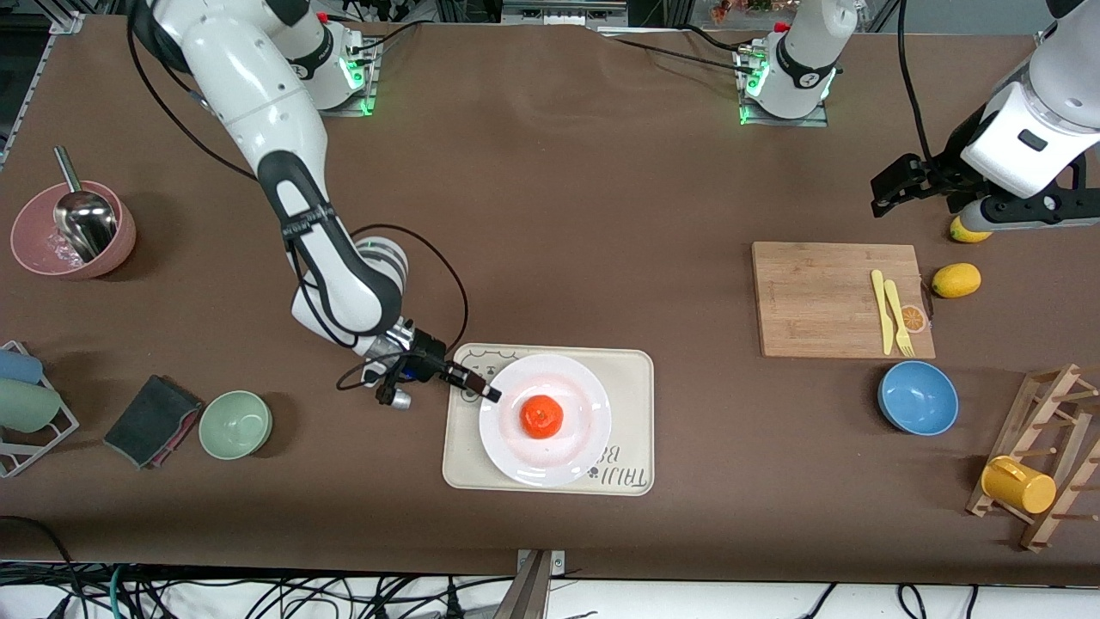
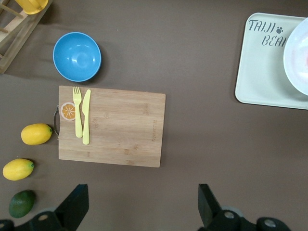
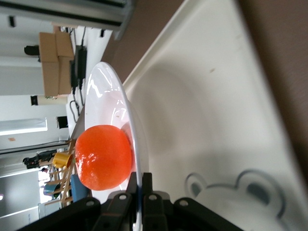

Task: Place orange and plate with both arms
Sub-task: 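Slide the plate with the right gripper onto the bear tray, then open the right gripper and release the plate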

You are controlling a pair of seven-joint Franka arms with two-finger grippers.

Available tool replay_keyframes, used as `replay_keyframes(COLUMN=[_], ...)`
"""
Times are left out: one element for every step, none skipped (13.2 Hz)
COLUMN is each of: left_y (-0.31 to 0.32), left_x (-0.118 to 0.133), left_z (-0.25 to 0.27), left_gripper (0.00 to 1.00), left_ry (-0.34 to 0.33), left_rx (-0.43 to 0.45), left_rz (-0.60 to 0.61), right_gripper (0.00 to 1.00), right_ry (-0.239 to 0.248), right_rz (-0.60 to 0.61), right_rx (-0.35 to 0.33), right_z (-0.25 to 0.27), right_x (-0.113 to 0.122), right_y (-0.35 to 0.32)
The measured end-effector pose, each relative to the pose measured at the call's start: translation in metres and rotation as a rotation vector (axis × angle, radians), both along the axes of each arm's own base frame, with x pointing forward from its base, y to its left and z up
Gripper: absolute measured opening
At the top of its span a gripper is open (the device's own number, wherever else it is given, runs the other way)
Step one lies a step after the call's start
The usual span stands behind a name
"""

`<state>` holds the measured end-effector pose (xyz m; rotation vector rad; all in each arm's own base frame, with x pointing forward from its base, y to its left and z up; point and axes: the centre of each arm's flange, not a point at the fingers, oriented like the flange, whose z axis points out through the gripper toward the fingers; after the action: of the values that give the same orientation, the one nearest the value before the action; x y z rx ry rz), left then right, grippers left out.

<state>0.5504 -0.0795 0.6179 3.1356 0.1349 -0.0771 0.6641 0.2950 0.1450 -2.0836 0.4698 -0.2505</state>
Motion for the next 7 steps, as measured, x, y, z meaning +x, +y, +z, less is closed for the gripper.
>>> replay_keyframes(left_y=[0.0, 0.0, 0.0, 0.0, 0.0, 0.0, 0.0], left_x=[0.0, -0.001, -0.001, -0.001, -0.001, -0.001, -0.001], left_z=[0.0, 0.0, -0.001, -0.001, -0.001, -0.001, -0.001], left_gripper=[1.0, 1.0, 1.0, 1.0, 1.0, 1.0, 1.0], left_ry=[0.003, 0.005, 0.006, 0.006, 0.007, 0.007, 0.007], left_rx=[0.0, 0.001, 0.001, 0.001, 0.001, 0.001, 0.001], left_rz=[0.0, 0.0, 0.0, 0.0, 0.0, 0.0, 0.0], right_gripper=[0.05, 0.05, 0.05, 0.05, 0.12, 0.22, 0.34], right_ry=[0.003, 0.005, -0.002, -0.01, -0.016, -0.024, -0.035], right_rz=[-0.005, -0.008, -0.009, -0.01, -0.009, -0.002, 0.01], right_rx=[-0.007, -0.009, -0.003, -0.005, -0.009, -0.016, -0.028], right_z=[-0.015, -0.025, -0.026, -0.023, -0.021, -0.02, -0.018], right_x=[0.004, 0.007, 0.01, 0.013, 0.014, 0.015, 0.017], right_y=[-0.001, -0.001, 0.0, 0.001, 0.001, 0.001, 0.001])
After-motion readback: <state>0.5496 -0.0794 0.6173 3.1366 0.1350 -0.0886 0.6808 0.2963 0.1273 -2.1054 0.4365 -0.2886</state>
